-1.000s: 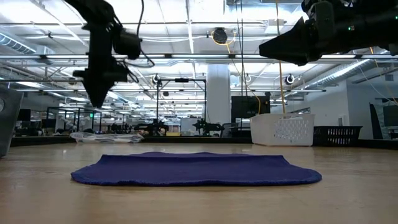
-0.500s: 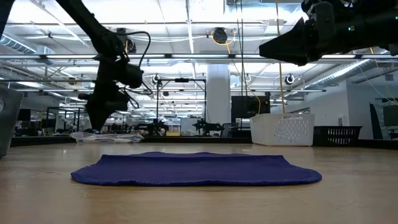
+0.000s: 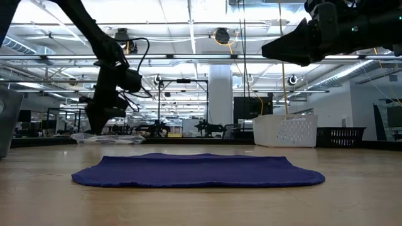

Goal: Pick & Place Toothbrushes
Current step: Put the violet toothbrush into the black basket

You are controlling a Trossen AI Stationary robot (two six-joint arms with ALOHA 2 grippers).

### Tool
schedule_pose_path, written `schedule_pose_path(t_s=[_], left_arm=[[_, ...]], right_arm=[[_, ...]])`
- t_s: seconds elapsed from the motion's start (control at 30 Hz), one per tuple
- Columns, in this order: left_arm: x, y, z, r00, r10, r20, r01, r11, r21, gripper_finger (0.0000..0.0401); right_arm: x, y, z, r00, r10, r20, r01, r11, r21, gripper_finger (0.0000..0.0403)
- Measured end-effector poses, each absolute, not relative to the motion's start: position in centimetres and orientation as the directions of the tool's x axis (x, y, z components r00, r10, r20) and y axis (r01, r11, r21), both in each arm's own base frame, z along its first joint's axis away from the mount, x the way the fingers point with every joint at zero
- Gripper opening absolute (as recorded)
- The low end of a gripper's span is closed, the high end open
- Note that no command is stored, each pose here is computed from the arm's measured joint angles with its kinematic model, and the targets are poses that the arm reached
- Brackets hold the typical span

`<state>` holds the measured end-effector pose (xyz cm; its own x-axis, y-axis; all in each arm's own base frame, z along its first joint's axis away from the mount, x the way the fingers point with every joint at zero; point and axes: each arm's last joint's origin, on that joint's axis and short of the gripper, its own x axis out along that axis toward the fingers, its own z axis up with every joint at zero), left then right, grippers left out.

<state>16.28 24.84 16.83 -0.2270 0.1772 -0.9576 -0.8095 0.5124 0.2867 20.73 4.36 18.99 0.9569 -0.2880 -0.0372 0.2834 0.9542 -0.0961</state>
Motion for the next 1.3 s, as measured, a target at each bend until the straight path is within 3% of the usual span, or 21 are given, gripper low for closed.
schedule_pose_path(t_s=[0.27, 0.73, 0.8, 0.93, 1.07, 1.3], left_arm=[[15.5, 25.9, 15.6, -0.263, 0.158, -0.952, -0.824, 0.476, 0.307, 0.0093], [15.8, 26.0, 15.6, -0.203, 0.151, -0.968, -0.832, 0.494, 0.251, 0.0092], [15.7, 26.0, 15.6, -0.208, 0.154, -0.966, -0.839, 0.480, 0.257, 0.0079], [15.7, 25.9, 15.6, -0.214, 0.148, -0.966, -0.841, 0.475, 0.259, 0.0012], [15.9, 25.7, 15.6, -0.186, 0.119, -0.975, -0.852, 0.475, 0.220, 0.0001], [17.0, 24.4, 16.8, -0.252, 0.103, -0.962, -0.815, 0.513, 0.268, 0.0000]], right_arm=[[20.7, 4.3, 19.0, 0.957, -0.289, -0.038, 0.284, 0.954, -0.096, 0.0155], [20.7, 4.3, 18.9, 0.956, -0.289, -0.041, 0.284, 0.954, -0.098, 0.0155], [20.7, 4.3, 18.9, 0.956, -0.290, -0.046, 0.284, 0.954, -0.098, 0.0155], [20.7, 4.3, 18.8, 0.956, -0.290, -0.050, 0.284, 0.954, -0.101, 0.0155], [20.7, 4.3, 18.8, 0.956, -0.290, -0.051, 0.284, 0.953, -0.104, 0.0155], [20.8, 4.1, 18.8, 0.953, -0.299, -0.051, 0.293, 0.951, -0.104, 0.0155]])
